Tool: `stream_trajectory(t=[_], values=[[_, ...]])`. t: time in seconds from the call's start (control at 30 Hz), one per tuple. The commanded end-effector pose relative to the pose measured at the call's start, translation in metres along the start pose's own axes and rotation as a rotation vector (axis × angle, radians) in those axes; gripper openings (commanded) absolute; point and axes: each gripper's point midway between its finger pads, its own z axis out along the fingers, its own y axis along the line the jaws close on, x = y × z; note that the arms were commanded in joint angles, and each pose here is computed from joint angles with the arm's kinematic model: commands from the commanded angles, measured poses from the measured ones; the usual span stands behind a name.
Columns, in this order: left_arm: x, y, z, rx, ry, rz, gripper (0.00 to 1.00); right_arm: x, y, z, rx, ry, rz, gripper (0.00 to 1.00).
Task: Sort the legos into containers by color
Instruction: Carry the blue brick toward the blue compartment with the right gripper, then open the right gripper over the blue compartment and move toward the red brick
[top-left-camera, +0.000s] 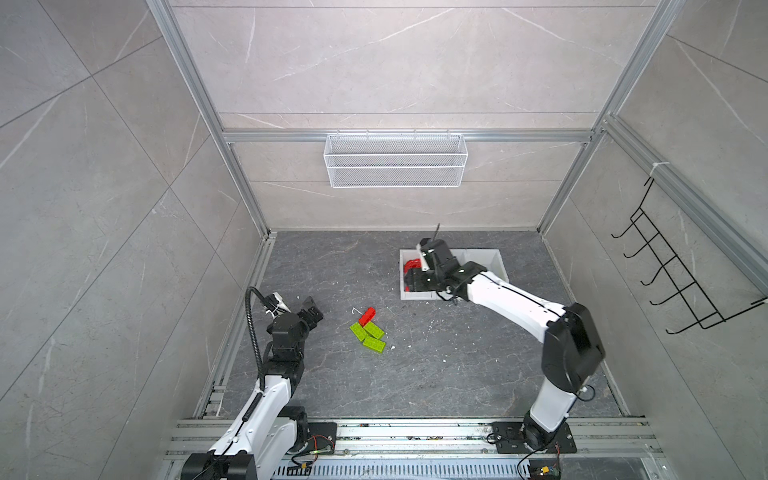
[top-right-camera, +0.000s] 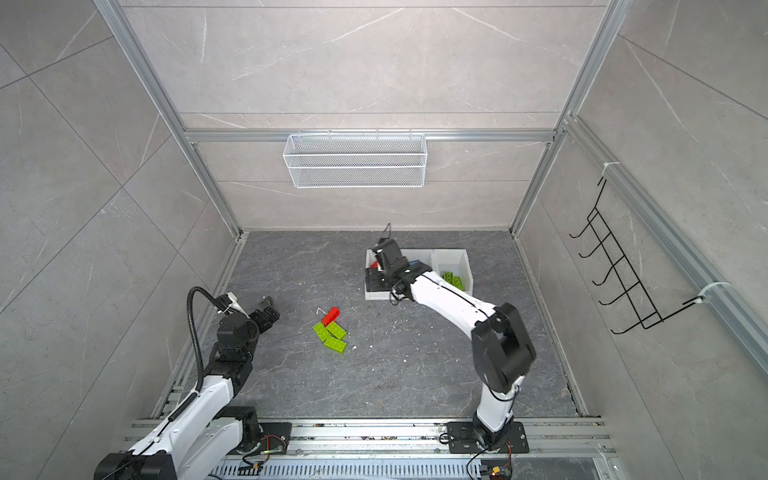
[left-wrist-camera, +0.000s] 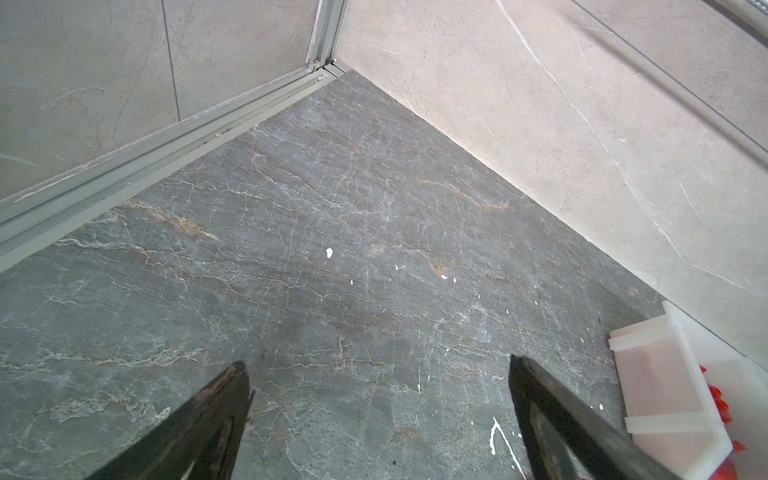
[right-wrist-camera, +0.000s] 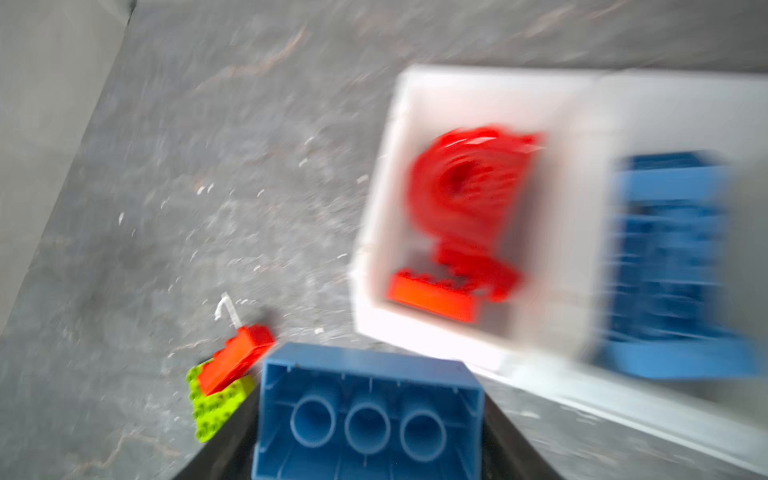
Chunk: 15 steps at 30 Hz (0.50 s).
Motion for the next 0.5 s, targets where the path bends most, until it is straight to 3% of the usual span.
stream_trajectory(t=[0.0,0.17,0.47], values=[[-0.010,-0.018,0.001,0.080,-0.017,0.020,1.00,-0.009,-0.038,-0.017,0.023,-0.021,0.015,0.57],[-0.005,-0.031,0.006,0.147,0.008,0.035,1.00,-0.021,-0.085,0.000,0.045,0.004,0.069,0.56],[-0.003,-0.037,0.008,0.177,0.013,0.041,1.00,-0.037,-0.109,0.052,0.035,0.041,0.132,0.56]])
